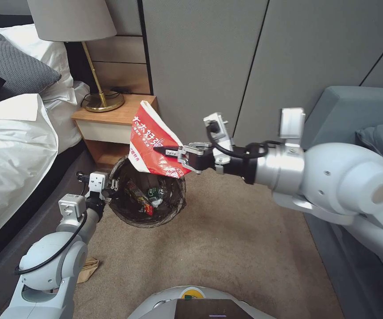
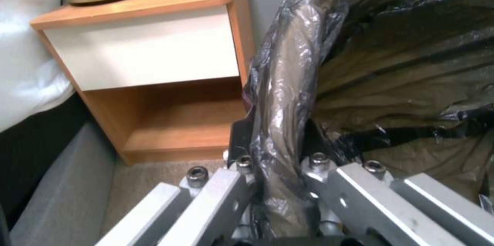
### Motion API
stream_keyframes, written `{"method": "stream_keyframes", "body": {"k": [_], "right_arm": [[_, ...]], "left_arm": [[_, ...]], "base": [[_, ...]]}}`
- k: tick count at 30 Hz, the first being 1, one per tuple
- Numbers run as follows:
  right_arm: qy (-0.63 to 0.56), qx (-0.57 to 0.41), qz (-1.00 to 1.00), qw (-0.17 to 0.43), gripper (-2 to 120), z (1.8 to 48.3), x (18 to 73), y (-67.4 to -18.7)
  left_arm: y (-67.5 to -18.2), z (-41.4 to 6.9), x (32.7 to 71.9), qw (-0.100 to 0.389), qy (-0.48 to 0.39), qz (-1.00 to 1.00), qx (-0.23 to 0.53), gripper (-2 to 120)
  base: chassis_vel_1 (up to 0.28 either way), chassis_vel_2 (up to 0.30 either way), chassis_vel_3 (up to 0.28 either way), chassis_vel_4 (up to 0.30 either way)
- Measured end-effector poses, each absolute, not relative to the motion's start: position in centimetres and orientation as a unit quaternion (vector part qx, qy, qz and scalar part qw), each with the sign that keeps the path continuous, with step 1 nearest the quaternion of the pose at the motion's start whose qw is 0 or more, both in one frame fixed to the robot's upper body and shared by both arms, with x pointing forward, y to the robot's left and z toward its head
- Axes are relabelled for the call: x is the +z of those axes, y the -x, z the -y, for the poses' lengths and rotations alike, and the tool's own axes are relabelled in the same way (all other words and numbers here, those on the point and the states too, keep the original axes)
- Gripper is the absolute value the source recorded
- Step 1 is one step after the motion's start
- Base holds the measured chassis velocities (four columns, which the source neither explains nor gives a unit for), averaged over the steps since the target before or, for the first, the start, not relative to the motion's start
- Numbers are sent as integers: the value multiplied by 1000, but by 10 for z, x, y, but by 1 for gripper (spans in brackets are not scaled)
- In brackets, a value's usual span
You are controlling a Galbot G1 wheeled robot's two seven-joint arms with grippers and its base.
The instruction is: Pick up the trash bin, then pick up the garbage from the floor and place it into the trash bin.
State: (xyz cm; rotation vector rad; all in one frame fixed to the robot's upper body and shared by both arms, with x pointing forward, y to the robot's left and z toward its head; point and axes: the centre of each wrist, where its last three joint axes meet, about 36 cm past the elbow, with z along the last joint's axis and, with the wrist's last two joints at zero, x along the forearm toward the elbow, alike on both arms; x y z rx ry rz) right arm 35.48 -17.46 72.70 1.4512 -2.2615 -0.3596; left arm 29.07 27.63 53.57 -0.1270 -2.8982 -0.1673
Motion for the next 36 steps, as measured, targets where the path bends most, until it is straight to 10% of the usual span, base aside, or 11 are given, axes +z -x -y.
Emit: {"method": "stream_keyframes", "body": {"k": [36], "right_arm": [[-434,-47,833,341,1,105,644,-426]], "left_arm": [[-290,-276,538,111,42,992,-52,0]], "base": [[0,0,0,0]]}}
